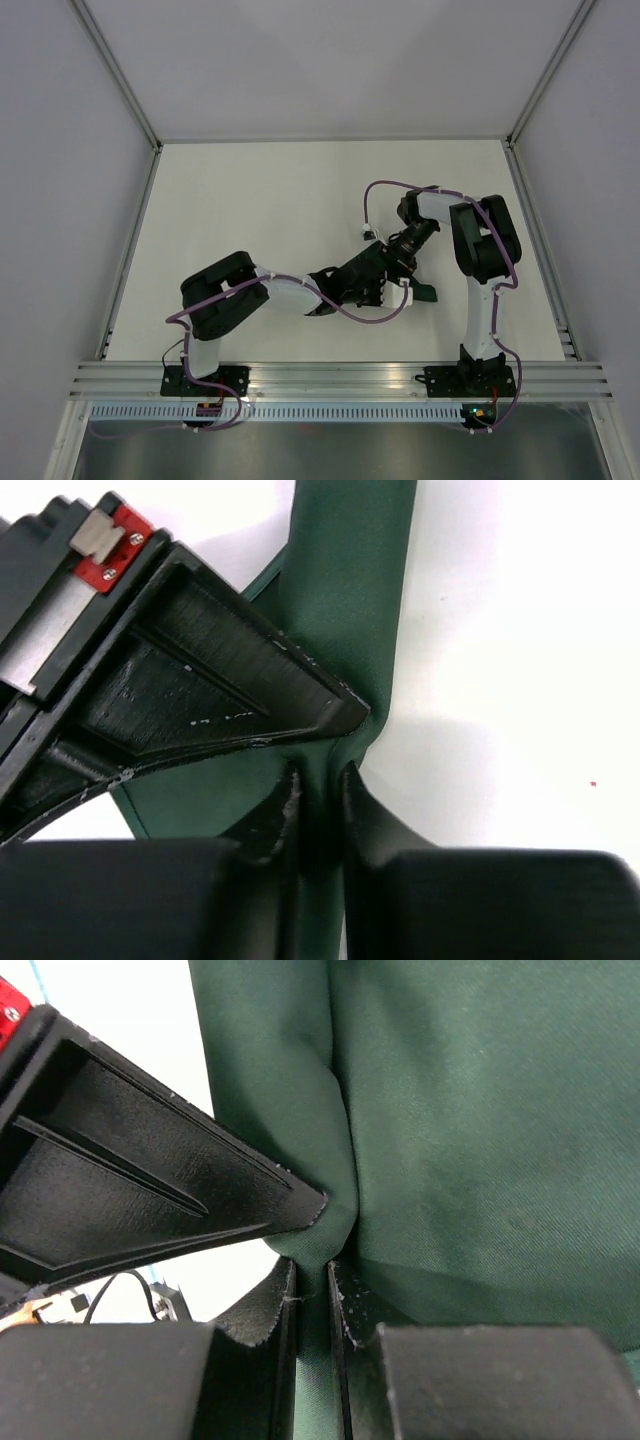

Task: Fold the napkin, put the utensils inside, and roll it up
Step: Roll the napkin at the center of the board.

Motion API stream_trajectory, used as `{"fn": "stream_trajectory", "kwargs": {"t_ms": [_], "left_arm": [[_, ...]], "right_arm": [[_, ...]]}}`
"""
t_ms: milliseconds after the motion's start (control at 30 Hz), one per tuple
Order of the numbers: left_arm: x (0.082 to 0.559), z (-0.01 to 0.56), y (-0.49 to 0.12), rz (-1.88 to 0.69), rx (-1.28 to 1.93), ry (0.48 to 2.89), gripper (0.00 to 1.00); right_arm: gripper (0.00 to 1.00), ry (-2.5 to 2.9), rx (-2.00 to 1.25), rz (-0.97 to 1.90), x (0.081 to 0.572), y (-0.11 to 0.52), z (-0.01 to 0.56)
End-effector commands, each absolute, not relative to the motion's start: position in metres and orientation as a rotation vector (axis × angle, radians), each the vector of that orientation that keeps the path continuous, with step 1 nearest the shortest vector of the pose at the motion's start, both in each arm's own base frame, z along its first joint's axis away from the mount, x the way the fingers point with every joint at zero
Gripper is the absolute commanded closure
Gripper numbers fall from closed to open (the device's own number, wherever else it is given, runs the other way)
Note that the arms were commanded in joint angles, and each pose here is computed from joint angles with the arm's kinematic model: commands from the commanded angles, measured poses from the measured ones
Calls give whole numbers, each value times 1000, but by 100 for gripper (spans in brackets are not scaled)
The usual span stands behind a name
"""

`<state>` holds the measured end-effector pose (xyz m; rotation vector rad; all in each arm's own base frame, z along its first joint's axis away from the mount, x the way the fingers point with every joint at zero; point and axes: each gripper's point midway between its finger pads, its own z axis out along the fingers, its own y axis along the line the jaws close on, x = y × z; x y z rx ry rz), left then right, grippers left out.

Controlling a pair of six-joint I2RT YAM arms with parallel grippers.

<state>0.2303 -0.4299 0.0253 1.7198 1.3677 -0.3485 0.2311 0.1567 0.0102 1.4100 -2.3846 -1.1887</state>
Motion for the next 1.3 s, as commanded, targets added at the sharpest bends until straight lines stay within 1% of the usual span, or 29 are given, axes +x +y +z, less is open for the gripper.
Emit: {"fn": "stream_trajectory", "kwargs": {"t_ms": [0, 33, 100, 133, 200, 233, 333, 467, 667, 733, 767, 800, 867, 933, 1000, 1033, 1067, 1133, 1167, 1200, 1267], "left_arm": [[214, -22, -408, -459, 1740, 1615, 89], [213, -23, -408, -478, 1725, 1638, 97], [209, -23, -408, -546, 1681, 1690, 98], [208, -23, -409, -566, 1664, 1699, 98], [201, -25, -409, -622, 1645, 1733, 98], [199, -26, -408, -642, 1635, 1756, 98], [191, -31, -406, -691, 1641, 1790, 98], [184, -34, -401, -788, 1626, 1863, 98], [181, -31, -394, -944, 1568, 1973, 98], [178, -34, -392, -995, 1552, 2022, 98], [180, -30, -395, -1039, 1544, 2030, 98], [176, -34, -390, -1054, 1552, 2075, 98], [174, -36, -391, -1108, 1542, 2118, 98], [170, -45, -386, -1130, 1531, 2191, 98], [171, -45, -389, -1173, 1514, 2213, 98], [168, -47, -384, -1180, 1505, 2266, 98], [170, -49, -386, -1202, 1497, 2282, 98], [168, -52, -383, -1219, 1479, 2349, 98], [170, -52, -386, -1240, 1473, 2365, 98], [170, -53, -386, -1250, 1460, 2389, 98], [171, -54, -386, -1256, 1444, 2429, 98]], "right_arm": [[98, -2359, 1568, -1053, 240, 142, -25], [94, -2364, 1573, -1054, 240, 142, -24], [87, -2375, 1571, -1059, 238, 143, -24], [76, -2388, 1580, -1062, 239, 144, -20], [66, -2408, 1589, -1072, 240, 146, -17], [58, -2439, 1592, -1066, 242, 147, -11], [49, -2513, 1639, -1048, 251, 150, 1], [45, -2693, 1643, -1014, 274, 150, 24], [43, -3041, 1584, -946, 309, 136, 60], [43, -3100, 1620, -932, 311, 132, 75], [43, -3121, 1624, -922, 310, 128, 75], [42, -3139, 1688, -908, 308, 127, 85], [41, -3134, 1741, -921, 296, 127, 84], [40, -3137, 1853, -908, 289, 127, 96], [39, -3115, 1923, -916, 274, 127, 95], [39, -3101, 1972, -899, 271, 126, 94], [39, -3078, 1992, -892, 261, 126, 84], [38, -3103, 2056, -819, 257, 125, 84], [39, -3079, 2102, -795, 250, 129, 74], [39, -3100, 2145, -682, 251, 126, 74], [37, -3061, 2233, -637, 240, 138, 63]]}}
